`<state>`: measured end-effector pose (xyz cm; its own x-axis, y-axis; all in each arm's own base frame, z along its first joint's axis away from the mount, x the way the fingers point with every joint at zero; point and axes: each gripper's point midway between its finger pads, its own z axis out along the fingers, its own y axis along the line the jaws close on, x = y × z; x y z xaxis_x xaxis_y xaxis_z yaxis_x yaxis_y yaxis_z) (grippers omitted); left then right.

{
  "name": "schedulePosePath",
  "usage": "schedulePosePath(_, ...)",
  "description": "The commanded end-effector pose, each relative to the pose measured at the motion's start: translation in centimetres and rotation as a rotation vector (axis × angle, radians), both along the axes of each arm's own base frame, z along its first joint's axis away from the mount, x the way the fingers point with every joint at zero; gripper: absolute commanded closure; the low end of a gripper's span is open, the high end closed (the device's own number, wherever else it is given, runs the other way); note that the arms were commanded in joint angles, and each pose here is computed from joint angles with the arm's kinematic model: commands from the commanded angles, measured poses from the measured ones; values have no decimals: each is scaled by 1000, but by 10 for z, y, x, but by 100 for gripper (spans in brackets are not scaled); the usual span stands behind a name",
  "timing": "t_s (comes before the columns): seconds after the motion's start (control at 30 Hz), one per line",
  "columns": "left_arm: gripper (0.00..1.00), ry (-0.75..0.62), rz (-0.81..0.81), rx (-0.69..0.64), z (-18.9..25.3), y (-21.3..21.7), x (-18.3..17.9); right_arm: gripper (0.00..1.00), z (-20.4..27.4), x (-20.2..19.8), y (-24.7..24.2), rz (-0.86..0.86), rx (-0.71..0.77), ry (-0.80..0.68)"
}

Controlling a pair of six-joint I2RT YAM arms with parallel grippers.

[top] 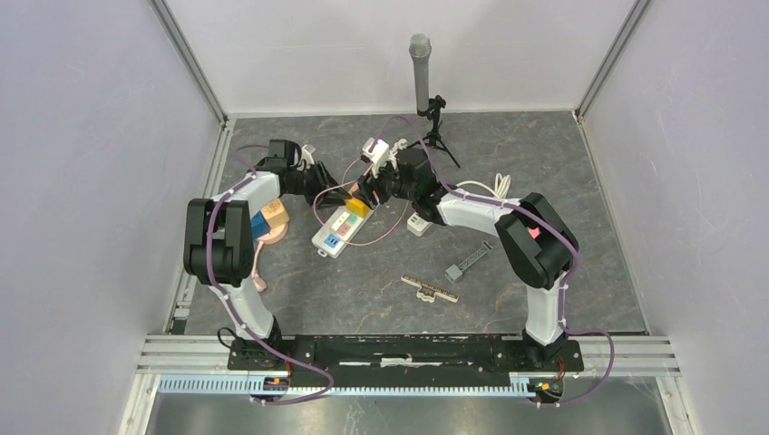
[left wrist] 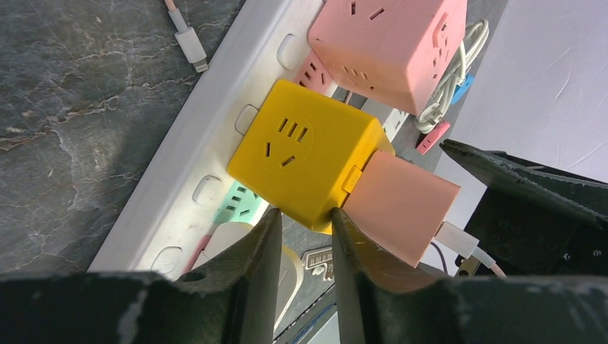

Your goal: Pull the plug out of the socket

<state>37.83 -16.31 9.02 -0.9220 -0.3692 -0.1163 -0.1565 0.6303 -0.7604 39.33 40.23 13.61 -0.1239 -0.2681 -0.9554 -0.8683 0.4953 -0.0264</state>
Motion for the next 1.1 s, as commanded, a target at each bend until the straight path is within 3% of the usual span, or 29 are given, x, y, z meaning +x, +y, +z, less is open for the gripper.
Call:
schedulePosePath(0.0, 64, 74, 6, 53, -24, 1, -14, 39, 19, 7, 15, 14, 54, -22)
schedulePosePath(0.17, 66, 90, 20, 109, -34, 9, -19, 68, 20, 8, 13, -11, 66, -9)
schedulePosePath(0.23, 67, 98, 26, 122, -38, 11, -20, 75, 26, 7, 11, -20, 83, -25)
schedulePosePath(0.57, 74, 154, 45, 240, -57, 28, -29, 97, 71, 7, 11, 8, 253, -3)
schedulePosePath(0.83, 76, 177, 47, 261, -64, 31, -31, 100, 54, -6, 19, 13, 74, -117)
schedulePosePath(1.07, 76, 198, 49, 284, -69, 35, -35, 100, 99, -4, 9, 16, 306, -39)
